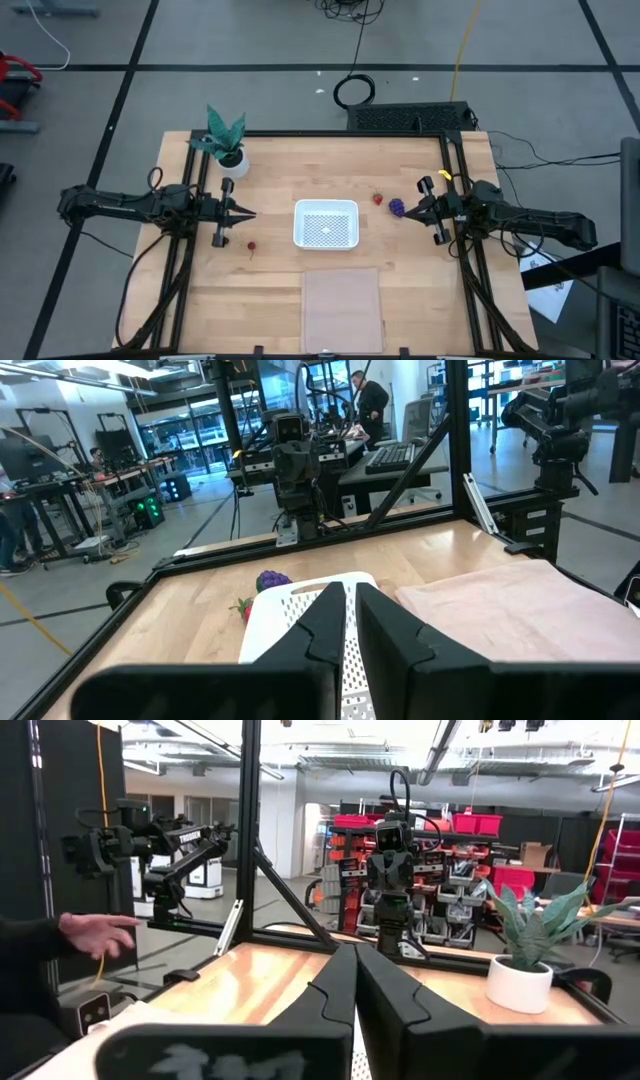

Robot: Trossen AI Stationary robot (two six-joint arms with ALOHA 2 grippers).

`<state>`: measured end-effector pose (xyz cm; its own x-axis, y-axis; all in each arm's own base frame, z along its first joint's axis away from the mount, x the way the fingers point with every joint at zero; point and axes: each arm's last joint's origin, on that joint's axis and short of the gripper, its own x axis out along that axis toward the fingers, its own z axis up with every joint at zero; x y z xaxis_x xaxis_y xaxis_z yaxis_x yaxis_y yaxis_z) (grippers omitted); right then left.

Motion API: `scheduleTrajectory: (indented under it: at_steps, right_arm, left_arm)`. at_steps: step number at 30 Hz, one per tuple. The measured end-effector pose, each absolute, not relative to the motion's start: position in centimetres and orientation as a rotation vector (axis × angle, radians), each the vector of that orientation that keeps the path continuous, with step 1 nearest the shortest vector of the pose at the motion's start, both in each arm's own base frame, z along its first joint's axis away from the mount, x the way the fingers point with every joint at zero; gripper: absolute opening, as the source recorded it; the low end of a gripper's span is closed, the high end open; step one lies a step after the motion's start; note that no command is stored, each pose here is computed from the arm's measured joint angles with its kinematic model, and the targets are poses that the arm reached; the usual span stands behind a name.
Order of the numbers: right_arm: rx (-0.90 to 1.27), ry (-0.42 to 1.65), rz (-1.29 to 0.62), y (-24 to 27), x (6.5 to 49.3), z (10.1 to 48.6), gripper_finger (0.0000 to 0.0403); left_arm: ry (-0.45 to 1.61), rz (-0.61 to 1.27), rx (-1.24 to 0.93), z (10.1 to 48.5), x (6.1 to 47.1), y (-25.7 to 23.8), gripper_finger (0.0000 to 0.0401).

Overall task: Pick and placing Produce into tupperware
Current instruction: Put the purple grapes into the white bin

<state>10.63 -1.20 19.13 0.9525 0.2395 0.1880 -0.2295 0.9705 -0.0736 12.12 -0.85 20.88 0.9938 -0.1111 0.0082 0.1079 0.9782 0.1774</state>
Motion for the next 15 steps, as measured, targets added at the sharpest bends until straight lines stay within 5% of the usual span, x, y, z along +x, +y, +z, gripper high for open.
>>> scheduleTrajectory:
  at_steps: [15]
  right_arm:
    - [-0.068,-0.2,0.236,-1.2,10.62,19.14,0.0]
  left_arm:
    - [-0.041,-0.109,0.149,21.13,12.12,-0.85,0.0033]
